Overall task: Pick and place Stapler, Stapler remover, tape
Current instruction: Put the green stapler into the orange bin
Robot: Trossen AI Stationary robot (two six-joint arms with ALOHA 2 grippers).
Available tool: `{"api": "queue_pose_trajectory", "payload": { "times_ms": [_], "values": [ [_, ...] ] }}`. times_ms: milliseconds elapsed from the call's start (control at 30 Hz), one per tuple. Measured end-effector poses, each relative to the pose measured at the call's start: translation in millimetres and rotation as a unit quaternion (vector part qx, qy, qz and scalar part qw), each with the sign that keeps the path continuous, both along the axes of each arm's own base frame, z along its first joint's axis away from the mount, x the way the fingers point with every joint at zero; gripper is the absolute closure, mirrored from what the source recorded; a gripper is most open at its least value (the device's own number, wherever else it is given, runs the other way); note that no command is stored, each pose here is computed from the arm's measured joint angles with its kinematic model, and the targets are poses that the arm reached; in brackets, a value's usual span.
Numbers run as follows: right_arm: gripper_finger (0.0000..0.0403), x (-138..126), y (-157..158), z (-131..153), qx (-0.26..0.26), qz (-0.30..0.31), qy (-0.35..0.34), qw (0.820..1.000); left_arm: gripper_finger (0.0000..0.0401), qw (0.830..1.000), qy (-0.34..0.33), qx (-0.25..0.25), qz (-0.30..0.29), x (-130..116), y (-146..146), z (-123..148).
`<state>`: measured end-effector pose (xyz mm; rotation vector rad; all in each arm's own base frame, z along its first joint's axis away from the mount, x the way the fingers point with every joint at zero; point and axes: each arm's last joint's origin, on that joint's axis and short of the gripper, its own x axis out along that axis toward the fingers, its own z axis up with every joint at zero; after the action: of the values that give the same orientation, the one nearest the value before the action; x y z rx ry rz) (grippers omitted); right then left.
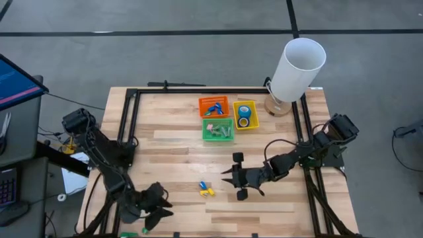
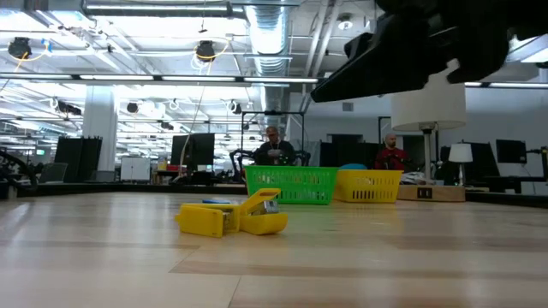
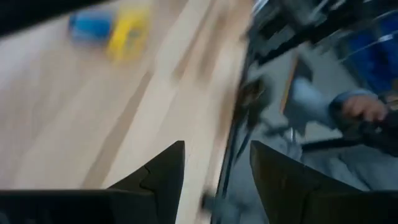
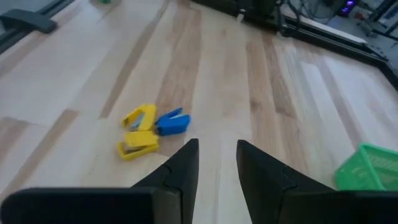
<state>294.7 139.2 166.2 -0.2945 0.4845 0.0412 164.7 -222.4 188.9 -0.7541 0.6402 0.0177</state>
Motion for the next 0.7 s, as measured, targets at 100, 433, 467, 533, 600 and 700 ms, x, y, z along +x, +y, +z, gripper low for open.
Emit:
{"api": "queue_pose_trajectory", "payload": {
  "times_ms": [100, 433, 467, 533, 600, 700],
  "values": [
    [0.0302, -2, 4, -1, -0.004, 0.01, 0.003, 1.0, 0.0229, 0.995, -0.087, 0.055, -0.017, 4, -8, 15],
    [0.0302, -4, 7, 0, -0.025, 0.027, 0.004, 0.999, 0.0229, 0.979, -0.184, 0.059, -0.066, 16, -12, 36],
    [0.0302, -4, 7, -1, -0.025, 0.027, 0.004, 0.999, 0.0229, 0.979, -0.183, 0.059, -0.072, 17, -12, 37],
    [0.0302, -4, 8, -1, -0.021, 0.026, 0.004, 0.999, 0.0229, 0.977, -0.183, 0.059, -0.092, 18, -14, 38],
    [0.0302, -5, 10, -1, -0.016, 0.027, 0.004, 1.0, 0.0229, 0.976, -0.186, 0.051, -0.105, 20, -15, 44],
    [0.0302, -7, 13, -1, -0.014, 0.032, 0.005, 0.999, 0.0229, 0.975, -0.18, 0.05, -0.118, 22, -20, 53]
  ]
}}
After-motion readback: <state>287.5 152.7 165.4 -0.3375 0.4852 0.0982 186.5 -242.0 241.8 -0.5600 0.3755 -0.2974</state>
